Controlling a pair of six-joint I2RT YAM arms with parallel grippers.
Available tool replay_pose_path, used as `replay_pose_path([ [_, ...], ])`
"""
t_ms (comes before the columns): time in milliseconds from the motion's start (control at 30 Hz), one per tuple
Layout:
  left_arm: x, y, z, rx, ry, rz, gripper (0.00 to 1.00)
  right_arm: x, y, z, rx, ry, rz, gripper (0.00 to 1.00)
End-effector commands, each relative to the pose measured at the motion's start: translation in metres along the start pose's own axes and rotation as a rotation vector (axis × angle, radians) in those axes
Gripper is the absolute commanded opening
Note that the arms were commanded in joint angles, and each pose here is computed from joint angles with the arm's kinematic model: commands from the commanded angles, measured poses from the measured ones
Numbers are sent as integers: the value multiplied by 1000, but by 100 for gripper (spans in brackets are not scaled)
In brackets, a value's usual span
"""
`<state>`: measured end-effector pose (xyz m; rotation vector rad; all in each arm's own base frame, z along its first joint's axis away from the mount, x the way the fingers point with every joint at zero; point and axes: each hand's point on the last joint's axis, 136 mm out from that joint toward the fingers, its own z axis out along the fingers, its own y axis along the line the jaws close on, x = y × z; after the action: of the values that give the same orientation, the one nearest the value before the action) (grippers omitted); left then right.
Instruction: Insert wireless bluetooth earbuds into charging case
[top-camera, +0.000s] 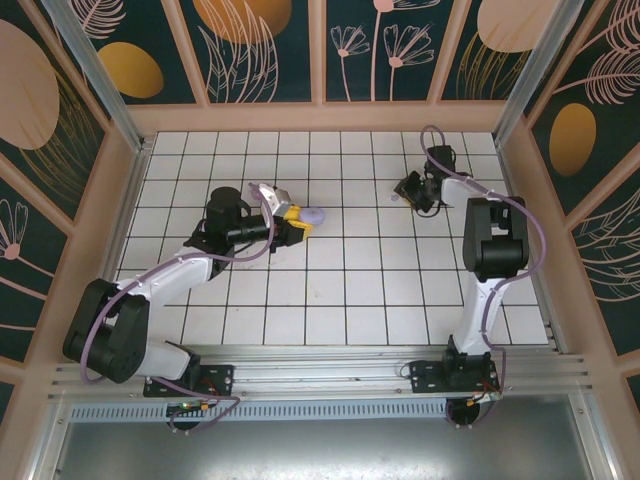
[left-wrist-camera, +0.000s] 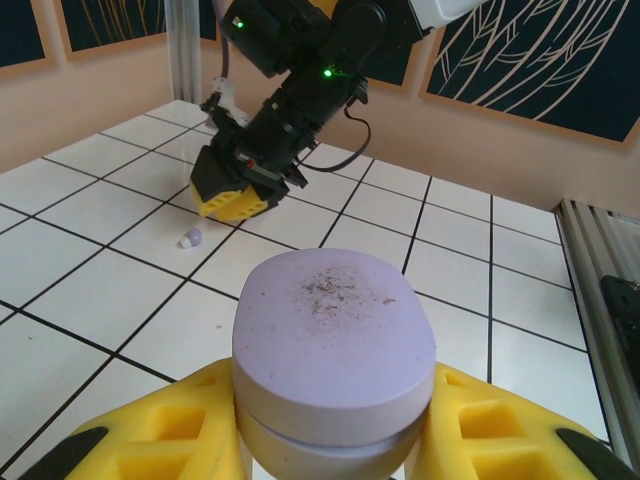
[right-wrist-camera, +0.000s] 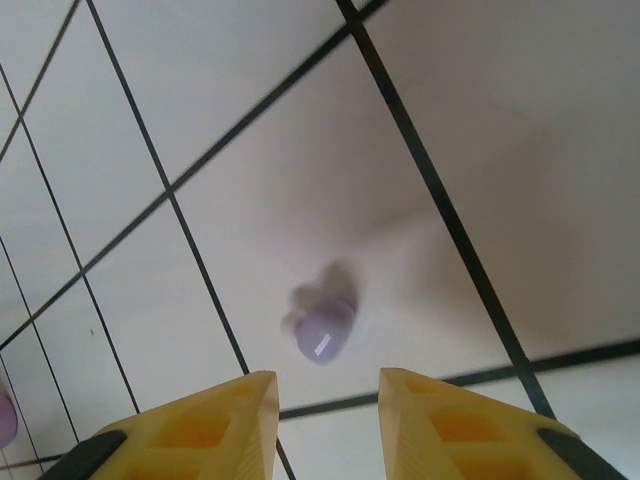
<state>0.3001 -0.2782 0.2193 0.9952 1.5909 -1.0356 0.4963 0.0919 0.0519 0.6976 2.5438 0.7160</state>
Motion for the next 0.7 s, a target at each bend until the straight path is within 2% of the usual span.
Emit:
replay_pose_path([
  [0, -18, -4, 1, 32, -46, 51, 0, -1, 5, 11, 23, -1, 1, 32],
  [667, -11, -8, -5, 11, -30, 62, 0, 1, 0, 36, 89, 12, -2, 30],
])
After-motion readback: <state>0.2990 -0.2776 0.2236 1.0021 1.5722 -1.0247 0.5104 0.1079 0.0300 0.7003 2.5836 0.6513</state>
